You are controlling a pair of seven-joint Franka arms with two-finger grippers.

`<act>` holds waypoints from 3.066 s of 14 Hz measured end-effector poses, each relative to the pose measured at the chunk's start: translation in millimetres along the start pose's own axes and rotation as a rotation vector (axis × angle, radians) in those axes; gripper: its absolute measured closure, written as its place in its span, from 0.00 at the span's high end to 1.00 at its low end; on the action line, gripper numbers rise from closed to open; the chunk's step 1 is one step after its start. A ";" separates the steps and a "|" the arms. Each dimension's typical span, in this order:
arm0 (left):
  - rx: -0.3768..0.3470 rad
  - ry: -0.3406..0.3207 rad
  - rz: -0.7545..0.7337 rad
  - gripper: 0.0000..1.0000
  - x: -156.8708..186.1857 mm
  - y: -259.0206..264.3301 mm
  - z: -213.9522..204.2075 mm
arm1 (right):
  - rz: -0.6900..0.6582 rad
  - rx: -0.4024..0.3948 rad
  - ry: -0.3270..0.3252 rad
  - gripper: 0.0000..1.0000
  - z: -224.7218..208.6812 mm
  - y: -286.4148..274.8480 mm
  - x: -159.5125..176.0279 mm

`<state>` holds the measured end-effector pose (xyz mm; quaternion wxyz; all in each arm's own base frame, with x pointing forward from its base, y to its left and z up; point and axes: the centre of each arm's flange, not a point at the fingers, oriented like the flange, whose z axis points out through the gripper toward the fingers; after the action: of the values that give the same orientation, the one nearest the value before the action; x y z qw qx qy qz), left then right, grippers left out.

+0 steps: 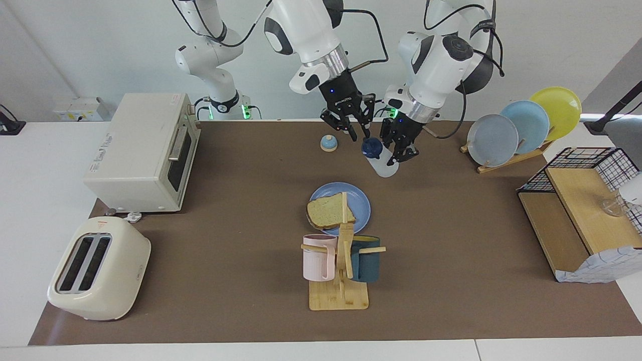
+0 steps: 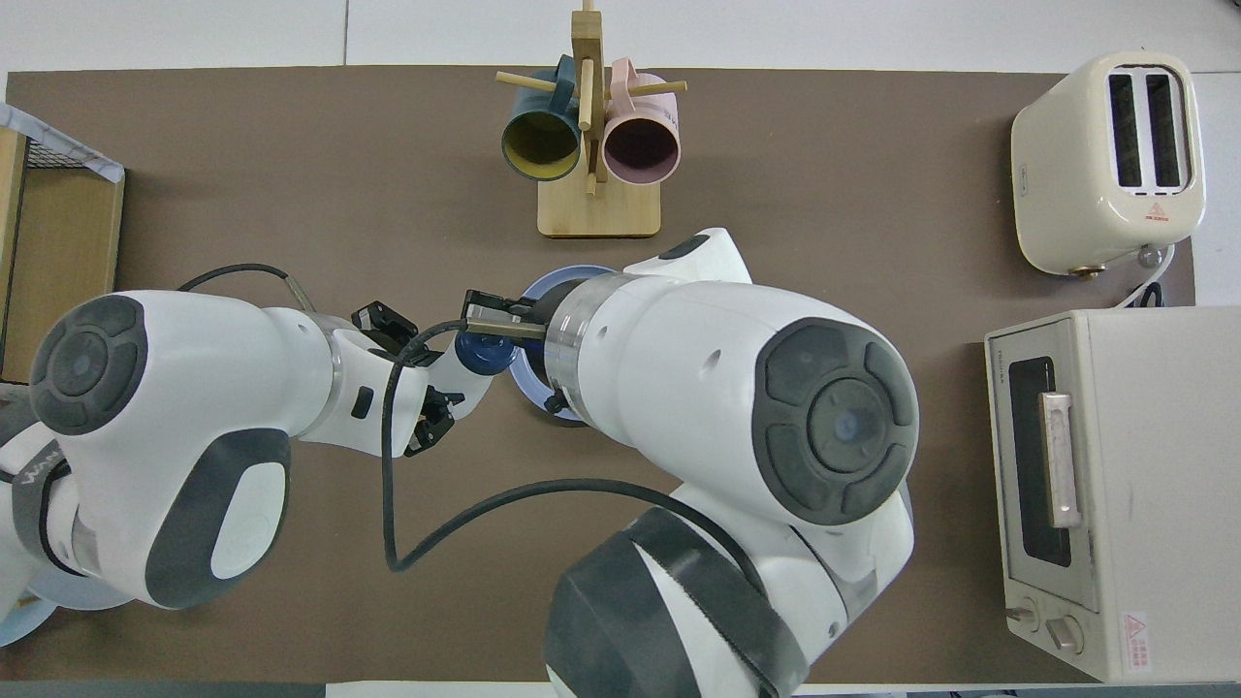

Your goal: Put bread on plate and add seasoning

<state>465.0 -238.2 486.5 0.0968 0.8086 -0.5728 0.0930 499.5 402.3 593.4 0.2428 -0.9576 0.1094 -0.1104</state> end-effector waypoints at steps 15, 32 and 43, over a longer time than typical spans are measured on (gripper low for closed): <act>-0.002 0.001 0.001 0.43 -0.3 -0.1 0.2 | -0.014 -0.009 -0.016 0.05 9.0 -3.4 -10.5; -0.002 0.013 0.004 0.43 3.7 0.9 -3.6 | 0.180 0.057 0.006 0.09 -2.0 13.2 26.2; 0.015 -0.006 0.019 0.43 4.5 -1.8 -3.4 | -0.165 -0.402 -0.104 1.00 -85.6 231.5 151.3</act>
<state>468.0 -240.8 490.9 0.0879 0.8040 -0.5802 0.0958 584.8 126.2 577.6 0.0427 -0.9968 0.0377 -0.0564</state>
